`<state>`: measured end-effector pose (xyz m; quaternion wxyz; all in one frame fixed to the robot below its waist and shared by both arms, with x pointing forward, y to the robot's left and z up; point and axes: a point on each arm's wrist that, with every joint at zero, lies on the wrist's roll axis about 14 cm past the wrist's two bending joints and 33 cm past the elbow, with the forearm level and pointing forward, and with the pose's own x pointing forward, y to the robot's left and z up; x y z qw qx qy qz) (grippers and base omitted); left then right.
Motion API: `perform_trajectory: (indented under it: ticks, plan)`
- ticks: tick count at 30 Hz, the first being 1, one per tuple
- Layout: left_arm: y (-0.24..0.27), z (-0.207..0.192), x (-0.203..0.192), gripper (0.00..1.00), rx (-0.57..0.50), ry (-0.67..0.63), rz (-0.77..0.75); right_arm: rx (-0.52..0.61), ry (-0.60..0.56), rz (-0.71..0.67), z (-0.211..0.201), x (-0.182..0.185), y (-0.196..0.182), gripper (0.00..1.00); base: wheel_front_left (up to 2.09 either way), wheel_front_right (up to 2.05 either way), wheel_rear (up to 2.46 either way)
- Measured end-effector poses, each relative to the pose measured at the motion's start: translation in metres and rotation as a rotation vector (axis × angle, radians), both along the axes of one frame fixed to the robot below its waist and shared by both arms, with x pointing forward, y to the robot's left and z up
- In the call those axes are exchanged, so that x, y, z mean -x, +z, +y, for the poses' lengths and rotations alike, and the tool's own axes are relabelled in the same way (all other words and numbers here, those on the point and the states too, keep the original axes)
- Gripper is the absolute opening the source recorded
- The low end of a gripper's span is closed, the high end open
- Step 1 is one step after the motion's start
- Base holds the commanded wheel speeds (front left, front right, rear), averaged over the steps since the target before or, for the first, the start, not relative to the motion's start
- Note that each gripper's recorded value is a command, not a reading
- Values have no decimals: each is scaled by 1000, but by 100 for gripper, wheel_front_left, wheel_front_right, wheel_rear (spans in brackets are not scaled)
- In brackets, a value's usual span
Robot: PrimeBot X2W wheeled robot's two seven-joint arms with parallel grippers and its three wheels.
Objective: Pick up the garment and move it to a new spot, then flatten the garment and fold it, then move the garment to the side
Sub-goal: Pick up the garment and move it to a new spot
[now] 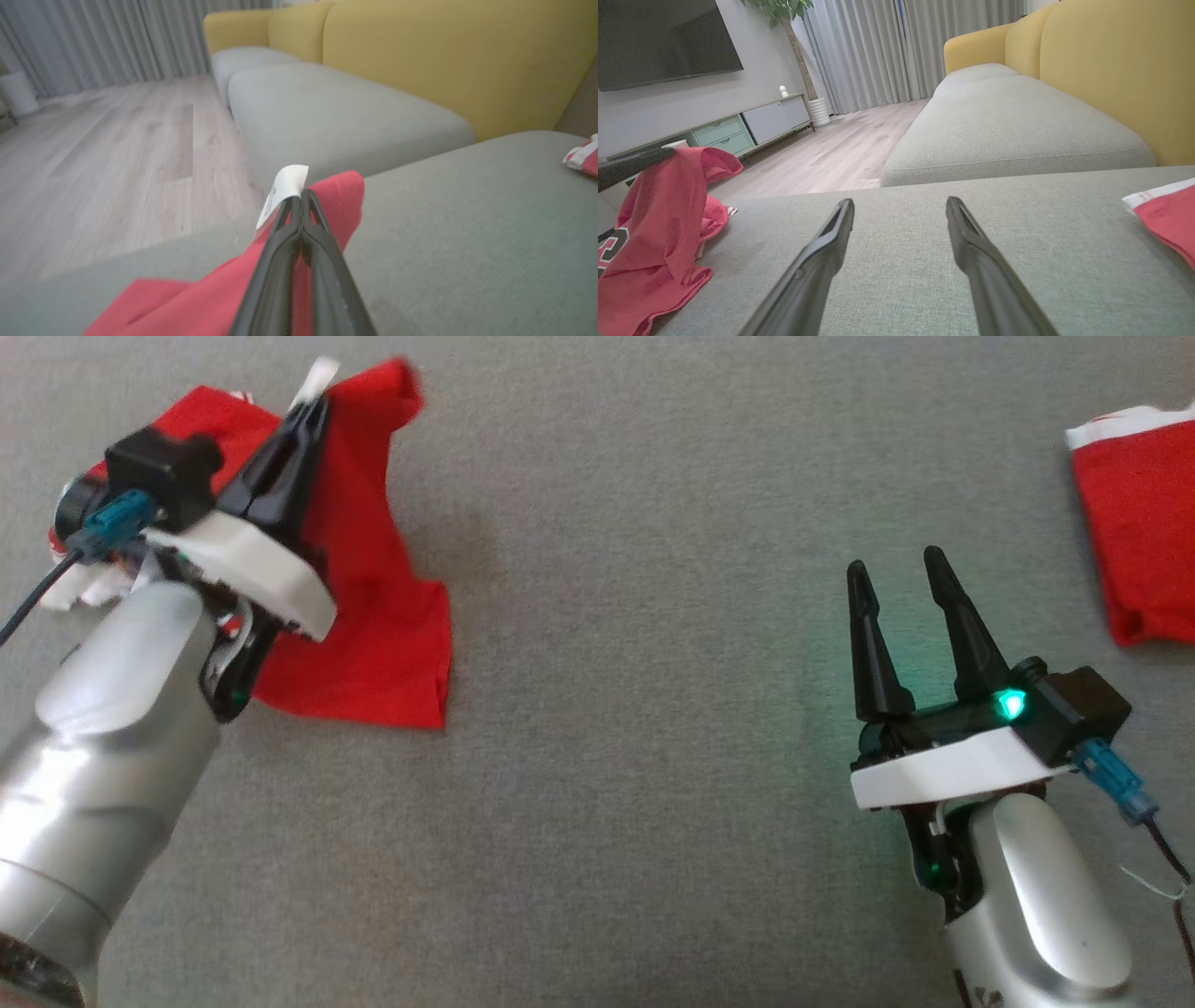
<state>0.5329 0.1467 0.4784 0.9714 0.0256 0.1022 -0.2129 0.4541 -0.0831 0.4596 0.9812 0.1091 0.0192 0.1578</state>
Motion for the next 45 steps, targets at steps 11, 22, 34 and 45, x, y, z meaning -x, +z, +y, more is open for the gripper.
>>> perform_trajectory:
  ticks: [11,22,34,45]
  plan:
    - [83,-103,12,0,50,-308,-280,-8,-66,-39,-25,12,22,100,0,0,0]
    - [90,-186,-1,40,102,-458,-309,-22,-175,-25,-64,25,22,100,0,0,0]
    - [101,-179,-33,100,154,-350,-342,-22,-204,-27,-74,16,20,100,0,0,0]
    - [87,-70,18,100,127,-108,-338,3,-102,-82,-37,7,35,100,0,0,0]
